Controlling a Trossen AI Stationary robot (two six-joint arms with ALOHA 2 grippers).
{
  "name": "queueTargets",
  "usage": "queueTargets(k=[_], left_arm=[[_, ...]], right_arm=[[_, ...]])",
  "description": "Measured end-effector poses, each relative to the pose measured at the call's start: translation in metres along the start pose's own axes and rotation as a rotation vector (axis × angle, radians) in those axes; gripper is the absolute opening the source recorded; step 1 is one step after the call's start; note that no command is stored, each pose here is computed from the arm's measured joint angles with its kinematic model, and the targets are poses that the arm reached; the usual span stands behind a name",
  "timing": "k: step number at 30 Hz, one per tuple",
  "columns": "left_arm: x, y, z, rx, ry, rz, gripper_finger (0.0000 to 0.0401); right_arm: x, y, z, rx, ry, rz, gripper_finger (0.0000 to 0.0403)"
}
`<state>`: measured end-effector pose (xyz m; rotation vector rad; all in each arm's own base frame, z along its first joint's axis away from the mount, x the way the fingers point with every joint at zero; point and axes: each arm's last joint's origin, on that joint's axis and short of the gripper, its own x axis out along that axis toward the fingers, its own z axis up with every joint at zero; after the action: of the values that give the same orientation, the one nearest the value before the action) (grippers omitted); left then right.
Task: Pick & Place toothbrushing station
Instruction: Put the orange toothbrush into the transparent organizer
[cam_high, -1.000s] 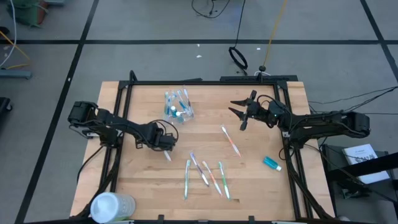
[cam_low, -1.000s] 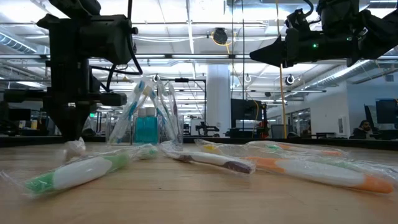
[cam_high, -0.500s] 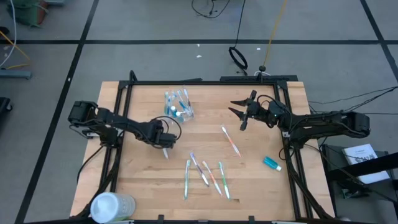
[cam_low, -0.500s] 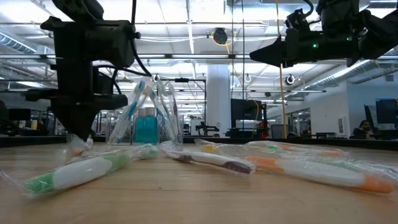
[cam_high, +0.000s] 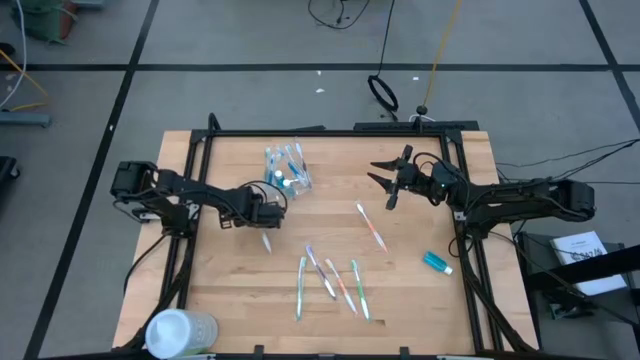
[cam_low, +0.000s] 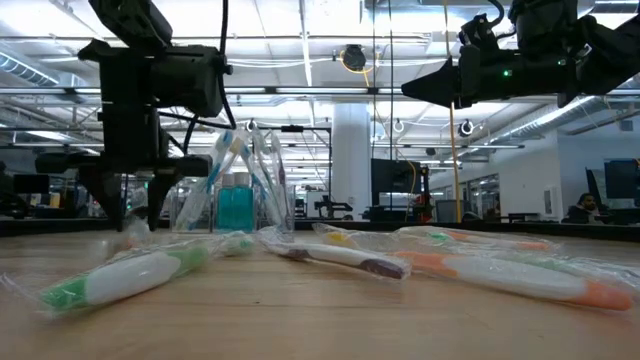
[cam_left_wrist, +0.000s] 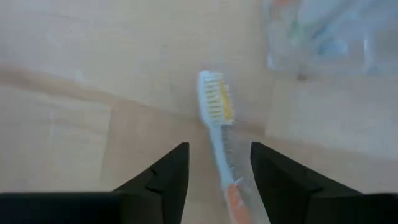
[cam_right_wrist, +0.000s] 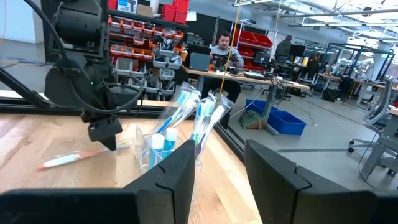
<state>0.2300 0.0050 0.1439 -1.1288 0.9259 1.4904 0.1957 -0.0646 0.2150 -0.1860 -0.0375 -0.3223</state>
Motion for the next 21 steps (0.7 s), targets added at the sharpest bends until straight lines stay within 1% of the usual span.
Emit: queueTargets(k=[3, 6, 11, 16, 18, 21], left_arm=[[0.0032, 0.0008, -0.0001, -0.026, -0.018, -0.014, 0.0166], [0.0086, -0.0003, -0.0022, -0.002, -0.004, -0.023, 0.0141], [0.0100, -0.0011, -0.0032, 0.114, 0.006, -0.026, 0.0082], [0.0093, -0.0011, -0.0031, 0.137, -0.015, -0.035, 0.0015], [0.0087, -0.0007, -0.0039, 0.143, -0.029, -0.038, 0.0011], [0.0047, 0.0022, -0.0043, 0.160, -0.060, -0.040, 0.0023]], right_arm=[[0.0000, 0.0000, 0.0000, 0.000, 0.000, 0.000, 0.0130], [0.0000, 0.0000, 0.0000, 0.000, 0.000, 0.000, 0.0130], [0.0000, 0.0001, -0.0003, 0.000, 0.003, 0.001, 0.0130], [0.0000, 0.0001, -0.0003, 0.000, 0.003, 0.001, 0.0130], [0.0000, 0.0001, -0.0003, -0.001, 0.003, 0.001, 0.0130], [0.0000, 0.0001, -0.0003, -0.003, 0.004, 0.001, 0.0130]])
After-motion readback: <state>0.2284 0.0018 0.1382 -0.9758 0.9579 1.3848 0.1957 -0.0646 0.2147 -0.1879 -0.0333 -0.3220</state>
